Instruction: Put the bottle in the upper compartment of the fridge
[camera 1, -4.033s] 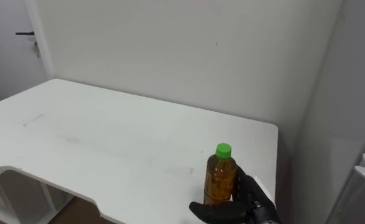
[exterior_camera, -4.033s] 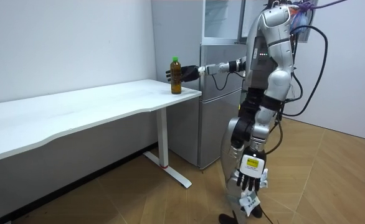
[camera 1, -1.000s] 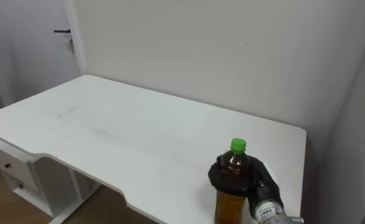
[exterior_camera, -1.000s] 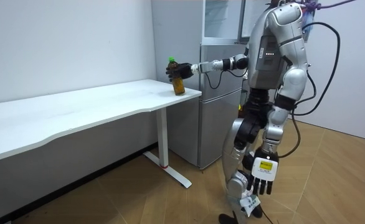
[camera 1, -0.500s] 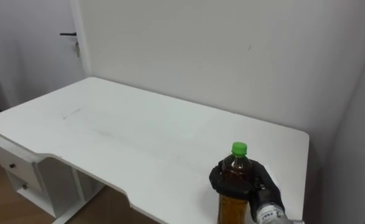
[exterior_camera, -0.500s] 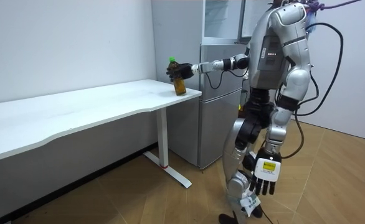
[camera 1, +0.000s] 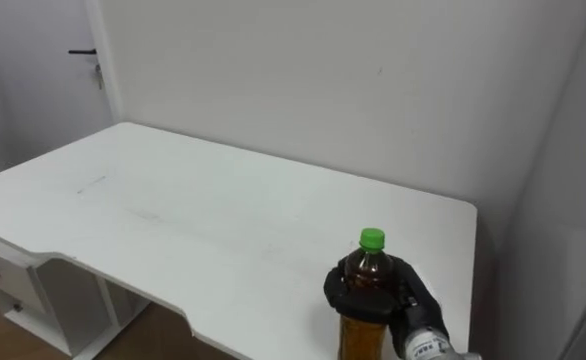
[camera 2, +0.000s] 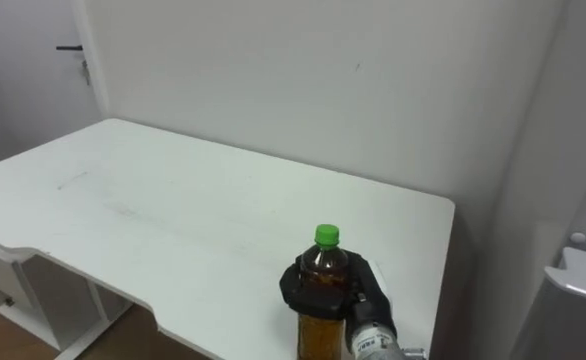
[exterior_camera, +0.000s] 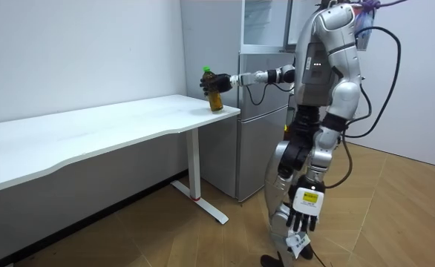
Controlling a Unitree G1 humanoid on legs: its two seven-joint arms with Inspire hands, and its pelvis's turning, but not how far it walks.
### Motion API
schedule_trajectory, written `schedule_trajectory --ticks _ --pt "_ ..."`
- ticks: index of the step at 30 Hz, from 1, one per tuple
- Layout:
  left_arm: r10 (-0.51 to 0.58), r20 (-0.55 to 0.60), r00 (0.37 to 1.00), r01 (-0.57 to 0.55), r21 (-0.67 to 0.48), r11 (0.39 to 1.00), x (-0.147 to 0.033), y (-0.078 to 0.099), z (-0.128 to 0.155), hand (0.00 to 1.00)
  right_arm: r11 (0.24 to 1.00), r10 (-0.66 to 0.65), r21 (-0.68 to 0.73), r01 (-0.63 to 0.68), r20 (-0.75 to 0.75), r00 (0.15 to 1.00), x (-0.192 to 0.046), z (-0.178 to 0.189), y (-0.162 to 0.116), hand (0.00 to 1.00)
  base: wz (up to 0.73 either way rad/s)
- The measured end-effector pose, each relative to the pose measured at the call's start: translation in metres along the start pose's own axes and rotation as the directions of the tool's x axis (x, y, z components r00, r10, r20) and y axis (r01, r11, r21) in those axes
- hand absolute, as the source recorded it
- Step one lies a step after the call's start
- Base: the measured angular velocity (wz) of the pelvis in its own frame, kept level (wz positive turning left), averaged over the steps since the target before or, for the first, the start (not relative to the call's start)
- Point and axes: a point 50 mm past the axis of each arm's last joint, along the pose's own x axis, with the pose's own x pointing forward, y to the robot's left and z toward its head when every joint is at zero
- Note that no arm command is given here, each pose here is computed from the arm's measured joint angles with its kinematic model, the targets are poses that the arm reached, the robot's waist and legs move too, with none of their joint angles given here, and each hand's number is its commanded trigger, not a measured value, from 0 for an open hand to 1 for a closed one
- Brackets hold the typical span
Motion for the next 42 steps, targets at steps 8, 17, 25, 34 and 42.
schedule_trajectory --ticks 8,17,25,34,42 --pt "0.02 0.045 0.999 -0.018 -0.035 0.999 0.001 0.005 0.008 0.0 0.994 0.107 -0.011 -0.107 0.186 0.977 -0.009 0.045 0.004 1.0 -0.11" --pt "0.044 0.056 0.997 -0.04 -0.057 0.998 0.002 0.009 0.015 0.0 0.99 0.14 -0.056 -0.129 0.345 0.928 -0.024 0.083 0.003 1.0 -0.14" --pt "0.055 0.051 0.997 -0.051 -0.078 0.996 0.003 0.012 0.014 0.0 0.985 0.17 -0.064 -0.16 0.509 0.844 -0.044 0.123 0.001 1.0 -0.04" --pt "0.068 0.04 0.997 -0.064 -0.097 0.993 0.004 0.015 0.009 0.0 0.987 0.148 -0.04 -0.157 0.624 0.768 -0.063 0.151 -0.006 1.0 -0.02" --pt "0.083 0.015 0.996 -0.08 -0.131 0.988 0.003 0.017 -0.002 0.0 0.994 0.083 -0.011 -0.11 0.73 0.678 -0.084 0.176 -0.021 1.0 -0.1"
